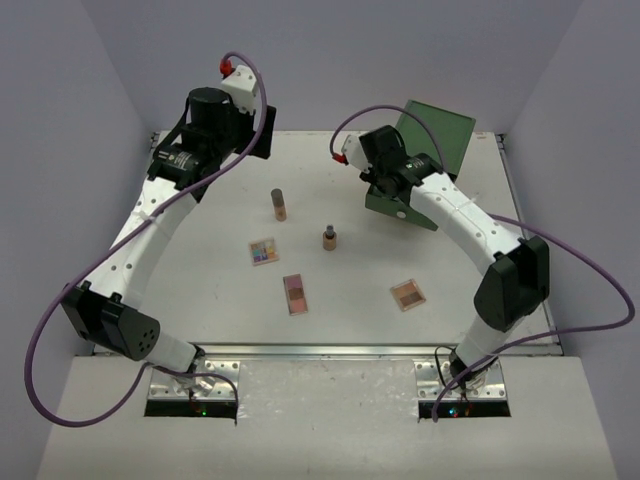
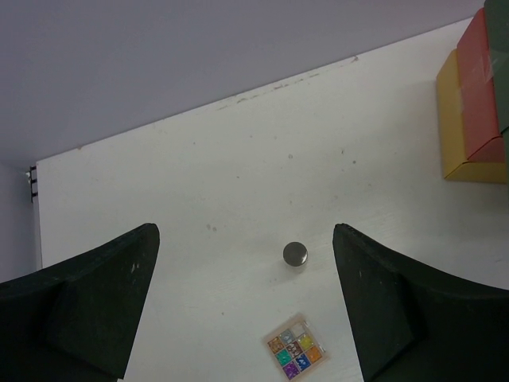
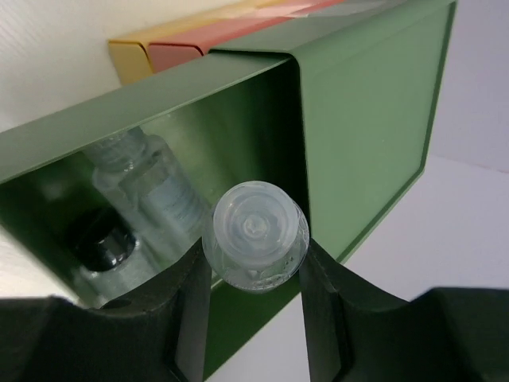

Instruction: Organize the makeup

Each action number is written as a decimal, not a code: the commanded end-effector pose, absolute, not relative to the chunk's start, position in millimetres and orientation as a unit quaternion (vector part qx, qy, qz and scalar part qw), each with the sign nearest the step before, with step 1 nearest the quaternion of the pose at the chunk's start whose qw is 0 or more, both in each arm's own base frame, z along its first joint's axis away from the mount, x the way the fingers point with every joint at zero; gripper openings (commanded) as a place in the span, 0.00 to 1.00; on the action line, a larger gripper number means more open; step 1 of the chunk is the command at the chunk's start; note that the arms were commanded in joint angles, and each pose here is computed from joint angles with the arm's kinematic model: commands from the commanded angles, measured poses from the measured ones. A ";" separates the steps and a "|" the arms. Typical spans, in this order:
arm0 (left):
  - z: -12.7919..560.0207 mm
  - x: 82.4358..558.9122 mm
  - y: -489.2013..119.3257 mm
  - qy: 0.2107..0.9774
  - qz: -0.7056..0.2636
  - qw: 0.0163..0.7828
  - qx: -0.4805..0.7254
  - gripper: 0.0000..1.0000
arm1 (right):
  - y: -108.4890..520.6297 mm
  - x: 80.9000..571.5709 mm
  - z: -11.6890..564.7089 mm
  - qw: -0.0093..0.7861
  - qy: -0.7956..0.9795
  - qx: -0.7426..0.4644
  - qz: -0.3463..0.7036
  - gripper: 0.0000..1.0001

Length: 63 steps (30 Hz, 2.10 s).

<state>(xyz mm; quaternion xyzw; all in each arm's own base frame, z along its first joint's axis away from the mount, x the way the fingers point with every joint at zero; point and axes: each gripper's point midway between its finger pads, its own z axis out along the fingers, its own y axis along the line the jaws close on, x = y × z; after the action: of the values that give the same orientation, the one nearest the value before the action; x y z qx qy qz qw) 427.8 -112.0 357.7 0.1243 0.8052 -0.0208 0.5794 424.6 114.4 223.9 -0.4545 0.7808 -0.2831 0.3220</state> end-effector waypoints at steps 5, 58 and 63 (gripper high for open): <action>379.8 420.0 -102.2 0.784 -0.016 0.609 0.115 0.89 | 92.6 435.4 223.1 0.299 0.781 -0.435 -0.335 0.56; 344.2 437.7 -95.7 0.806 0.003 0.581 0.112 0.93 | 108.4 352.4 163.2 0.502 0.826 0.255 0.017 0.41; 341.9 437.3 -89.2 0.806 0.018 0.581 0.109 0.94 | 102.3 370.7 169.5 0.510 0.818 0.267 0.001 0.41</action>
<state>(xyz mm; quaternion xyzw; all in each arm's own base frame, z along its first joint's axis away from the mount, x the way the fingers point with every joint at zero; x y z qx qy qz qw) 433.3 -101.3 326.9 0.1203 0.8220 0.0007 0.5566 338.4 104.2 130.5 0.2169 0.8637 -0.0141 0.4548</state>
